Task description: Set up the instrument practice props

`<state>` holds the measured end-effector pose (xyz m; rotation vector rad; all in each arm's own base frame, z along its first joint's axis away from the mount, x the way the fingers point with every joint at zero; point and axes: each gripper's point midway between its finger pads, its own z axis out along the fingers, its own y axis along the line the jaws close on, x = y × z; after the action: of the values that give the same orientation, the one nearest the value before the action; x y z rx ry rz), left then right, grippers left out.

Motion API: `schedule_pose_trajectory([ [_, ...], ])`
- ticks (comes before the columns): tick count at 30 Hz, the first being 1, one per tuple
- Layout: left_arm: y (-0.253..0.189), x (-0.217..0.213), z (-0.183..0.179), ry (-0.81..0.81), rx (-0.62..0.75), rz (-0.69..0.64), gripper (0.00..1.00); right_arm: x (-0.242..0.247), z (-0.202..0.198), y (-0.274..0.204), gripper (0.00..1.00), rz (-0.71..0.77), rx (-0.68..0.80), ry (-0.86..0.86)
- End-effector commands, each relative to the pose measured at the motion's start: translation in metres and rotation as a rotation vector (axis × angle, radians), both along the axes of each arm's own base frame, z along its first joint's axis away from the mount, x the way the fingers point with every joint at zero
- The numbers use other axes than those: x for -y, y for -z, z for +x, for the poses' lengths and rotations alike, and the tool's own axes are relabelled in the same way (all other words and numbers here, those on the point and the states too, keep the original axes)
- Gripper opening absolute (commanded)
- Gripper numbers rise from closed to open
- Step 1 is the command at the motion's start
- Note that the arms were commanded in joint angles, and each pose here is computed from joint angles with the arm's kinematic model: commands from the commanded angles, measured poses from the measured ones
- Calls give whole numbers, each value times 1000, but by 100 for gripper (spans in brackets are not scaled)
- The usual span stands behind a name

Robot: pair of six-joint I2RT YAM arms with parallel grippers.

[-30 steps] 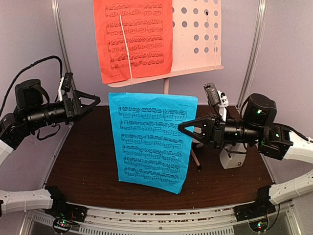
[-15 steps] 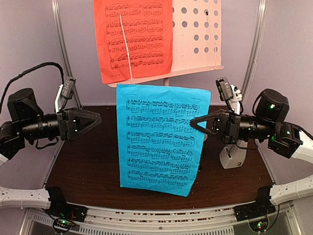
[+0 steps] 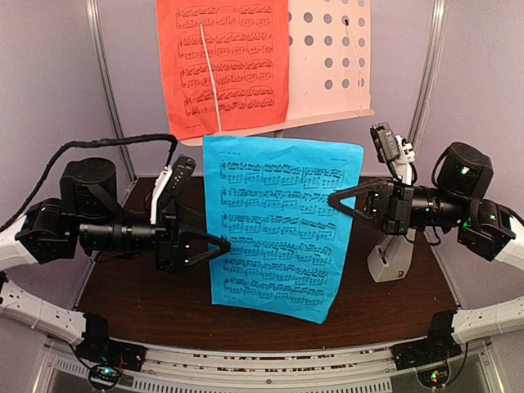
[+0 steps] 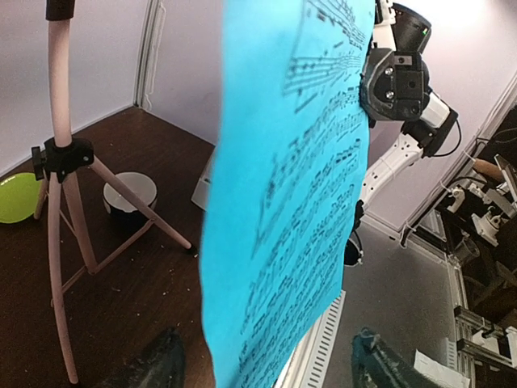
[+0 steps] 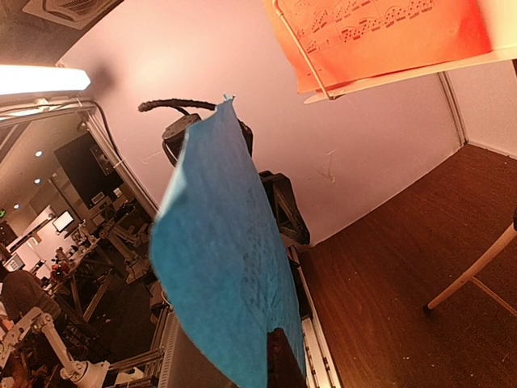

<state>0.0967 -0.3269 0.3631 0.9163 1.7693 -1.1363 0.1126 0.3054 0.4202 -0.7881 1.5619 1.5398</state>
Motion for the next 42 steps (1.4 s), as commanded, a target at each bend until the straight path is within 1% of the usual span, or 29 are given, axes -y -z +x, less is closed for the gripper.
schedule_pose_trajectory([
  [1,-43,7,9,-52,94,-124,67,11,-11,-21,0,38,30,-30],
  [2,-46,9,8,-46,104,-125,63,12,-12,-22,0,39,31,-31],
  [5,-57,17,6,-31,135,-137,44,14,-13,-26,0,45,36,-33],
  [9,-82,22,8,-40,160,-187,17,17,-8,-30,0,55,43,-3],
  [11,-97,21,12,-72,174,-197,3,21,0,-35,0,61,52,38],
  [12,-104,20,15,-91,182,-201,0,24,5,-38,0,61,59,66],
  [17,-153,18,22,-134,239,-264,0,43,31,-50,0,15,105,247],
  [21,-184,27,23,-131,264,-311,0,61,45,-75,3,66,138,368],
  [22,-191,27,24,-138,270,-321,0,65,49,-80,8,79,138,404],
  [24,-203,29,27,-156,274,-344,0,77,59,-92,23,99,141,494],
  [26,-219,28,30,-177,281,-381,0,88,69,-100,33,105,150,576],
  [27,-226,27,32,-193,281,-398,0,94,75,-103,36,100,151,622],
  [29,-247,22,35,-220,292,-440,0,105,88,-107,39,81,154,725],
  [32,-261,17,44,-282,291,-461,0,113,101,-113,45,32,173,813],
  [34,-267,17,51,-328,288,-470,0,117,109,-118,47,3,193,859],
  [39,-279,18,72,-466,279,-497,0,124,129,-138,47,-42,224,979],
  [42,-295,18,78,-512,304,-538,0,120,142,-148,48,-66,237,1020],
])
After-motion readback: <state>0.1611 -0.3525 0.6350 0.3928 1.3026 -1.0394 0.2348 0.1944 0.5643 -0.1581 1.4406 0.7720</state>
